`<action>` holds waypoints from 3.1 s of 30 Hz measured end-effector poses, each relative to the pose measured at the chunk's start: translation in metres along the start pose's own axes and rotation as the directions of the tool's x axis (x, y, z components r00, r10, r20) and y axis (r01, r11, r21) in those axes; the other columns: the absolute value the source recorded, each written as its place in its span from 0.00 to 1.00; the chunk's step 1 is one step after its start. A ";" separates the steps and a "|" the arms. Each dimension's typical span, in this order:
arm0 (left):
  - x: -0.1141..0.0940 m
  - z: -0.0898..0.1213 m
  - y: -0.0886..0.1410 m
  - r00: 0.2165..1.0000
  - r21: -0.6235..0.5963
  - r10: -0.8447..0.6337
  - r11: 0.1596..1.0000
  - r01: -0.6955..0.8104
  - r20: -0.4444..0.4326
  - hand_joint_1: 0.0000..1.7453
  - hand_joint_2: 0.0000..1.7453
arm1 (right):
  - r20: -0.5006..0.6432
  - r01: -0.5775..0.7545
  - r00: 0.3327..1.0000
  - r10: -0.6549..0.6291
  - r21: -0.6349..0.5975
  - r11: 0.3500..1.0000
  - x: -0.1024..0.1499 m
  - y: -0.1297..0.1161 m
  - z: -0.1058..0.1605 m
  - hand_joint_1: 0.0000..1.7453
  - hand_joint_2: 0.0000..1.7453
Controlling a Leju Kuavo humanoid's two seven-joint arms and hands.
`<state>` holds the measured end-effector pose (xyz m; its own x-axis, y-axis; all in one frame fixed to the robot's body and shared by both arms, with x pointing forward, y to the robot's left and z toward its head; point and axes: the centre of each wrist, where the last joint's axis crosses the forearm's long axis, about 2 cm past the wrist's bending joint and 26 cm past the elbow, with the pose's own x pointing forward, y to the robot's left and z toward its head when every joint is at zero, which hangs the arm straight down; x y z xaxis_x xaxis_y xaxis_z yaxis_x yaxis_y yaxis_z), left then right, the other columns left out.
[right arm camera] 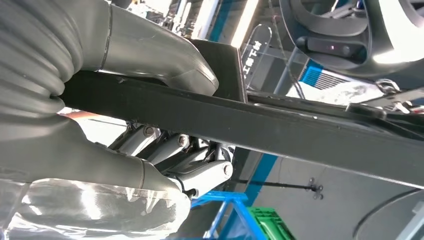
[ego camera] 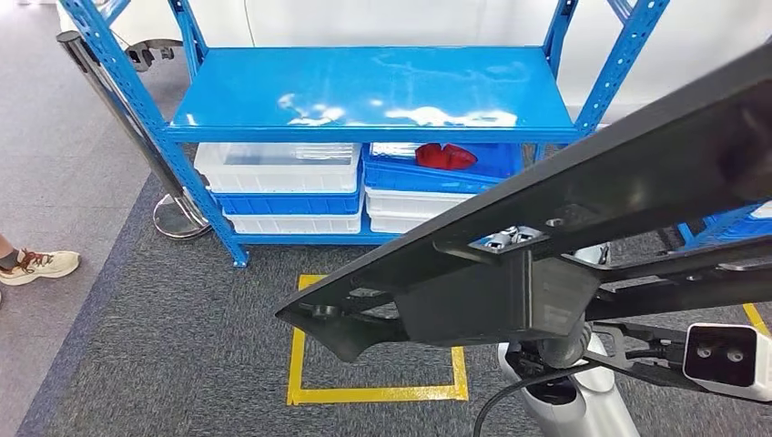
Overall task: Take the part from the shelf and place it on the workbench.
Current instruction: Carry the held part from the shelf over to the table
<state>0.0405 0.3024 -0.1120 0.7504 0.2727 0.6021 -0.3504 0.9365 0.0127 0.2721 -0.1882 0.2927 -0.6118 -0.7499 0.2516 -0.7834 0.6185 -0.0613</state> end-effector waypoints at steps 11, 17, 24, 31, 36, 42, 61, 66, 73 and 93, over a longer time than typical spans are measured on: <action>0.000 0.000 0.007 0.999 0.040 -0.011 0.999 0.012 -0.030 0.00 0.00 | -0.005 0.002 1.000 -0.002 0.028 1.000 0.001 0.002 0.003 1.00 1.00; 0.003 -0.002 0.011 1.000 0.091 -0.009 0.996 0.010 -0.019 0.00 0.00 | -0.009 -0.037 0.999 0.037 0.041 0.998 0.003 0.006 0.009 1.00 1.00; 0.004 -0.003 0.011 1.000 0.126 -0.003 0.992 0.007 -0.030 0.00 0.00 | -0.045 -0.155 0.987 0.156 0.029 0.988 0.009 0.008 0.017 1.00 1.00; 0.007 -0.004 0.013 0.992 0.117 0.010 0.993 0.005 -0.129 0.00 0.00 | -0.038 -0.174 0.984 0.175 0.026 0.984 0.022 0.009 0.020 1.00 1.00; 0.003 -0.002 0.015 0.986 0.122 0.000 0.992 0.021 -0.170 0.00 0.00 | -0.051 -0.175 0.983 0.176 0.022 0.984 0.027 0.013 0.026 1.00 1.00; 0.003 -0.002 0.016 0.983 0.117 -0.016 0.992 0.037 -0.180 0.00 0.00 | -0.058 -0.151 0.987 0.152 0.023 0.988 0.028 0.013 0.028 1.00 1.00; 0.006 -0.004 0.006 0.978 0.113 -0.032 0.992 0.056 -0.207 0.00 0.00 | -0.060 -0.109 0.992 0.110 0.017 0.994 0.024 -0.002 0.016 1.00 1.00; 0.006 -0.003 0.007 0.976 0.125 -0.041 0.990 0.069 -0.212 0.00 0.00 | -0.053 -0.101 0.993 0.102 0.022 0.995 0.024 -0.002 0.019 1.00 1.00; 0.005 -0.003 0.017 0.984 0.139 -0.050 0.988 0.074 -0.173 0.00 0.00 | -0.064 -0.072 0.995 0.075 0.041 0.997 0.022 -0.003 0.025 1.00 1.00; 0.016 -0.009 0.038 0.994 0.193 0.005 0.981 0.017 -0.113 0.00 0.00 | -0.075 -0.146 0.986 0.148 0.031 0.989 0.022 0.002 0.028 1.00 1.00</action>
<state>0.0441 0.3446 -0.1089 0.8072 0.3003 0.5081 -0.4391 0.8809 0.1769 0.2535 -0.2101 0.2709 -0.7109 -0.6307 0.3111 -0.6888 0.7137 -0.1272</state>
